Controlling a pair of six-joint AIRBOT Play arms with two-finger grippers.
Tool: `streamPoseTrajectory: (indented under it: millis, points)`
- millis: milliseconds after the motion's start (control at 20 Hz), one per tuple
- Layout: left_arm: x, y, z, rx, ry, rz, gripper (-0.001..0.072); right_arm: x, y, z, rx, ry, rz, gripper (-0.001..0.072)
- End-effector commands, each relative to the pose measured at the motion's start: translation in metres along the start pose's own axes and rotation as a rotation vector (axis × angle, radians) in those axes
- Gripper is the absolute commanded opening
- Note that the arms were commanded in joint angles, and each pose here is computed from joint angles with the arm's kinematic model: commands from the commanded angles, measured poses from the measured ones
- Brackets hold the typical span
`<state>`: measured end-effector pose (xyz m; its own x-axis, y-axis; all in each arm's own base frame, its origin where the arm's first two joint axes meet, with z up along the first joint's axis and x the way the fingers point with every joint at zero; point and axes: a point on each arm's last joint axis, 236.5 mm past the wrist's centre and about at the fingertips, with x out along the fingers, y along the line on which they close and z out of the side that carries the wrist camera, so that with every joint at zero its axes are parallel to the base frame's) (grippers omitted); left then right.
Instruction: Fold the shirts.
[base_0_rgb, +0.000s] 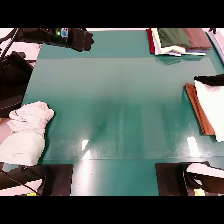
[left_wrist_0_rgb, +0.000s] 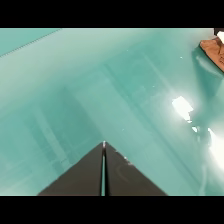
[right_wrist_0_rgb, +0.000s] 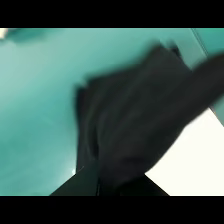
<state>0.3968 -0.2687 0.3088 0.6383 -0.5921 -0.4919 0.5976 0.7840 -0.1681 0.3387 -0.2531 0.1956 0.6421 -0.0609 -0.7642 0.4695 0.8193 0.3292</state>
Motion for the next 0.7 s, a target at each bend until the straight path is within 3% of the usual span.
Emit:
streamPoseTrajectory:
  millis: [0,50,150,200,400,650]
  points:
    - [0.0,0.0,0.0,0.008,-0.001,0.0,0.0022,-0.005,-0.047,-0.061,0.06,0.117,-0.152,0.0025]
    - [0.0,0.0,0.0,0.008,0.0,0.0,0.0022,-0.005,-0.054,-0.074,0.078,0.137,-0.171,0.0076]
    - [0.0,0.0,0.0,0.008,-0.001,0.0,0.0022,-0.006,-0.066,-0.094,0.114,0.162,-0.197,0.0472]
    - [0.0,0.0,0.001,0.008,-0.003,0.0,0.0022,-0.008,-0.068,-0.099,0.137,0.161,-0.197,0.0519]
    - [0.0,0.0,0.001,0.007,-0.005,0.0,0.0022,-0.025,-0.029,-0.07,0.131,0.034,-0.102,0.0519]
    - [0.0,-0.001,0.002,0.004,-0.009,-0.002,0.0023,-0.023,0.109,-0.062,-0.083,-0.047,0.18,0.0519]
